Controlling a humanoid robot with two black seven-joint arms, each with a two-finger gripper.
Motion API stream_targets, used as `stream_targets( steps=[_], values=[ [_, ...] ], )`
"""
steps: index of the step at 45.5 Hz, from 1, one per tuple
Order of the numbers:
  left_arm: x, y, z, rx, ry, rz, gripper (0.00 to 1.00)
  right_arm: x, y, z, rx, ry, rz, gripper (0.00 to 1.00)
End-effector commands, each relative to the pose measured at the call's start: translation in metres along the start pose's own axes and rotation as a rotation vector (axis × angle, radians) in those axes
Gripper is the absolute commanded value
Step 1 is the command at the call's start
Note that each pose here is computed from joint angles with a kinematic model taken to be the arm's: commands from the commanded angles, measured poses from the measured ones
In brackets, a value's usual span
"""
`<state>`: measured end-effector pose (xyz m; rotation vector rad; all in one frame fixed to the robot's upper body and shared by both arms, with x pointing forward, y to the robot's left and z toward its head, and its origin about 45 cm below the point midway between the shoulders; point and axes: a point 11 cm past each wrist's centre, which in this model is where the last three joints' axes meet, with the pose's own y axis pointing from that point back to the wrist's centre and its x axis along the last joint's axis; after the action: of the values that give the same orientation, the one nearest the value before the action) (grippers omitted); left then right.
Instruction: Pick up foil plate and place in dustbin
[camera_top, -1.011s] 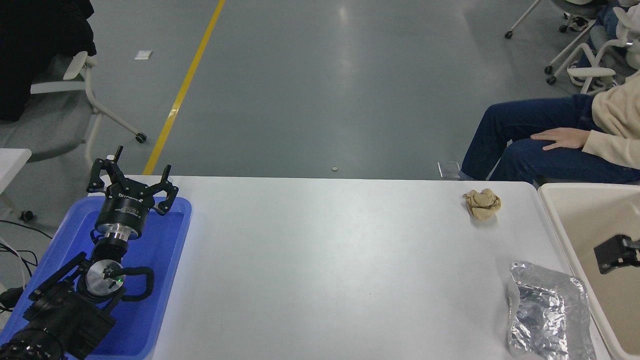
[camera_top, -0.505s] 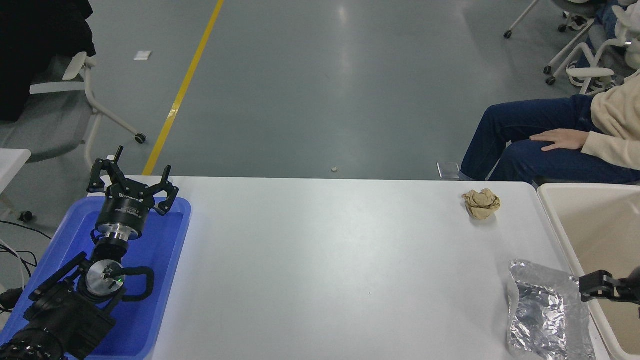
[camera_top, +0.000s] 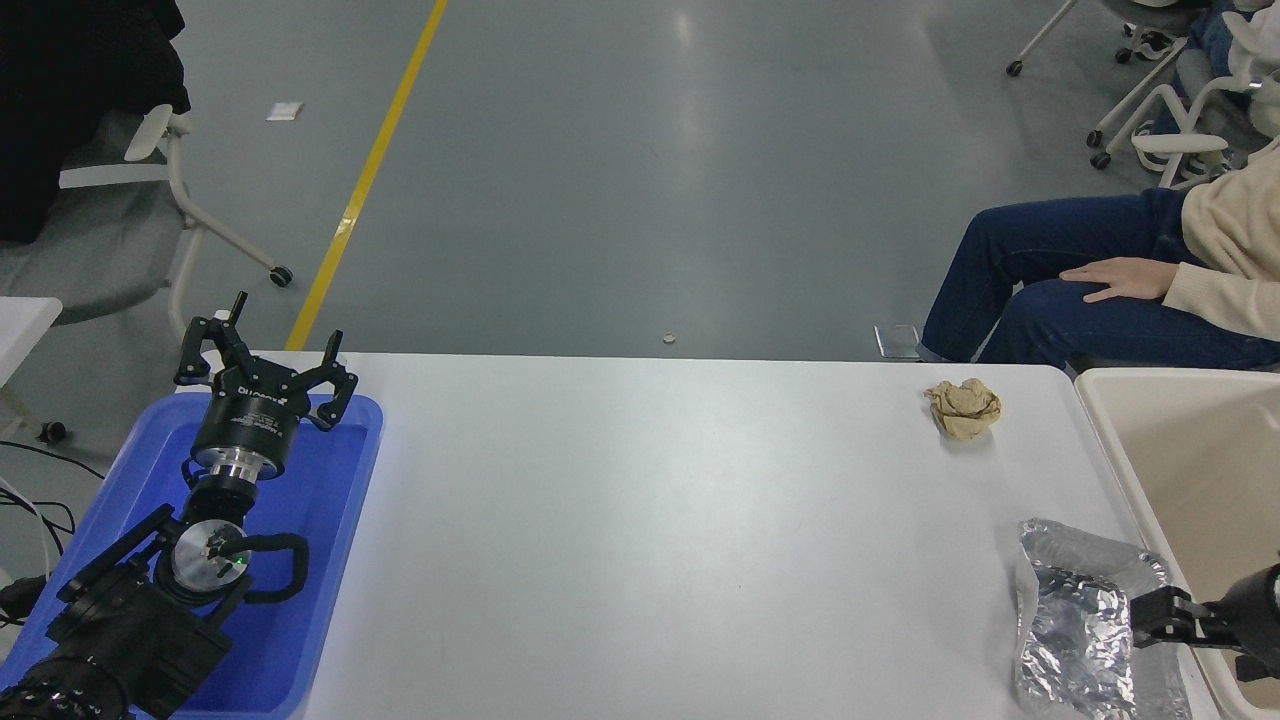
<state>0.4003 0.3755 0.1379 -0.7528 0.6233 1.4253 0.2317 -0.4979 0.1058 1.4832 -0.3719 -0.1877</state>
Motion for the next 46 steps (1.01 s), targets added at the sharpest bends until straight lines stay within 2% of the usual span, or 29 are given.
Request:
stream_targets(
  steps=[1,5,8,11,12,19,21,25,26,46],
  values=[
    [0.0,0.0,0.0,0.0,0.0,0.0,1.0,-0.007,-0.014,0.005,-0.001,-0.016,0.038,0.84],
    [0.0,0.0,0.0,0.0,0.0,0.0,1.0,-0.009,-0.018,0.005,-0.002,-0.009,0.047,0.74],
    [0.0,0.0,0.0,0.0,0.0,0.0,1.0,-0.012,-0.019,0.006,-0.004,-0.011,0.042,0.58],
    [0.0,0.0,0.0,0.0,0.0,0.0,1.0,-0.017,-0.022,0.009,-0.01,-0.013,0.031,0.37],
    [0.0,0.0,0.0,0.0,0.0,0.0,1.0,-0.018,-0.022,0.009,-0.011,-0.014,0.029,0.34],
    [0.0,0.0,0.0,-0.001,0.001,0.001,1.0,-0.016,-0.022,0.005,0.003,-0.024,0.034,0.32],
    [0.0,0.0,0.0,0.0,0.0,0.0,1.0,-0.016,-0.023,0.004,0.007,-0.026,0.034,0.29],
    [0.0,0.0,0.0,0.0,0.0,0.0,1.0,-0.02,-0.024,0.003,0.009,-0.03,0.021,0.02],
    [0.0,0.0,0.0,-0.002,0.001,0.001,1.0,-0.021,-0.025,0.003,0.011,-0.032,0.017,0.0],
    [0.0,0.0,0.0,-0.002,0.001,0.001,1.0,-0.023,-0.02,-0.005,0.047,-0.069,-0.01,0.0]
  ],
)
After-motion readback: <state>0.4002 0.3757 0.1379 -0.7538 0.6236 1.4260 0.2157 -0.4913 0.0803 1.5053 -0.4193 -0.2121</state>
